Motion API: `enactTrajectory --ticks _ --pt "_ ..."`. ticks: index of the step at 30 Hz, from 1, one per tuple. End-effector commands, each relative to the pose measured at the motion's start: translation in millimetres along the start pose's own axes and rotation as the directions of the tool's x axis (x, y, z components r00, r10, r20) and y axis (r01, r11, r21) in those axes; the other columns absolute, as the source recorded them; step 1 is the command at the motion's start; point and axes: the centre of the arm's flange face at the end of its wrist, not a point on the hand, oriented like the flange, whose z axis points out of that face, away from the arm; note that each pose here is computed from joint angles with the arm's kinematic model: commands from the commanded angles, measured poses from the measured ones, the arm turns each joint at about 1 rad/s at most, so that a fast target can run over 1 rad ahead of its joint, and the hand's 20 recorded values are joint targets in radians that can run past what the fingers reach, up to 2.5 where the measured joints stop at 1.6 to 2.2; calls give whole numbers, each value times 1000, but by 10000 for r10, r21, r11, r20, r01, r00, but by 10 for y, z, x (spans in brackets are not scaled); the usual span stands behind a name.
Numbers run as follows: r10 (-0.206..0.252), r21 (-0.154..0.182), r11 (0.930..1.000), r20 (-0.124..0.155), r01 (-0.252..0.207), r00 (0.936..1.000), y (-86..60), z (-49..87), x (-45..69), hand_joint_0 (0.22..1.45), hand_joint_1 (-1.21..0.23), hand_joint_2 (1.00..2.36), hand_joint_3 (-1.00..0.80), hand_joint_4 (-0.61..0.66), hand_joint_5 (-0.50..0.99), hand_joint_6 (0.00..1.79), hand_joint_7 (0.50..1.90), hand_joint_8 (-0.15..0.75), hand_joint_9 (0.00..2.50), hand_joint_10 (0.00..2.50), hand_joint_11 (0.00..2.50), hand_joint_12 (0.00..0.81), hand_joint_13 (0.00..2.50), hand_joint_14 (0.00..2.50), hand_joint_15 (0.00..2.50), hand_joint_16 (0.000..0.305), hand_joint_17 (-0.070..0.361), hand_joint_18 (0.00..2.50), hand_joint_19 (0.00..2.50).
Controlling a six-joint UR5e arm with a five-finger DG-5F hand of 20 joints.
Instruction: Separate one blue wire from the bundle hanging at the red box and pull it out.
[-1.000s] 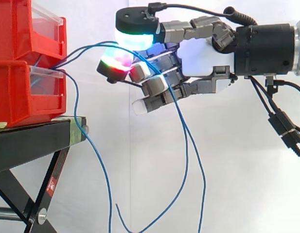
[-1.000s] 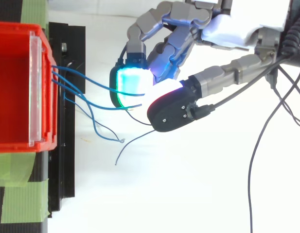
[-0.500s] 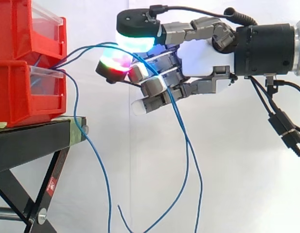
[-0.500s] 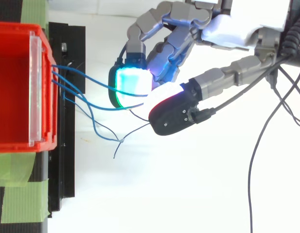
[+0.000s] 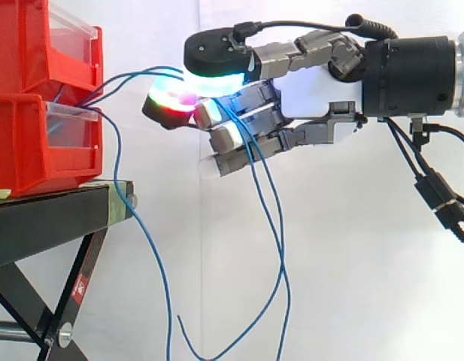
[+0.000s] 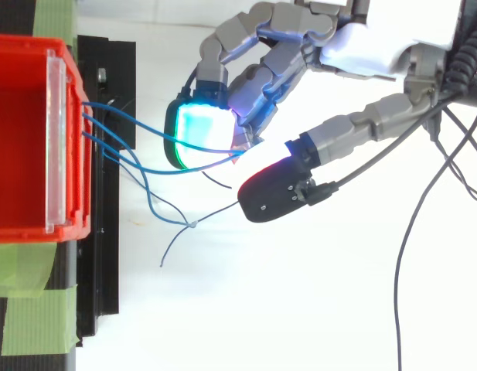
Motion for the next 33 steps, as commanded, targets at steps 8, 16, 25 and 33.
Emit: enactTrajectory --ticks 8,16,25,33 --pt "3 -15 10000 3 -3 10000 3 1 0 572 -746 1018 -258 186 -191 840 928 353 1072 20 1151 457 1197 24 1110 57 128 697 502" --pt "3 -18 10000 -13 -3 10000 5 2 9 586 -738 1020 -204 174 -187 862 932 358 1143 21 1193 449 1235 23 1129 55 124 742 523" --pt "0 -6 10000 -30 0 10000 5 1 18 628 -814 1015 -3 104 -186 910 919 392 1208 14 1239 494 1310 22 1115 61 136 844 478" --pt "0 -3 10000 -15 0 10000 4 1 17 647 -907 1002 76 234 -215 935 866 394 1069 13 1225 521 1232 20 1095 69 154 830 430"
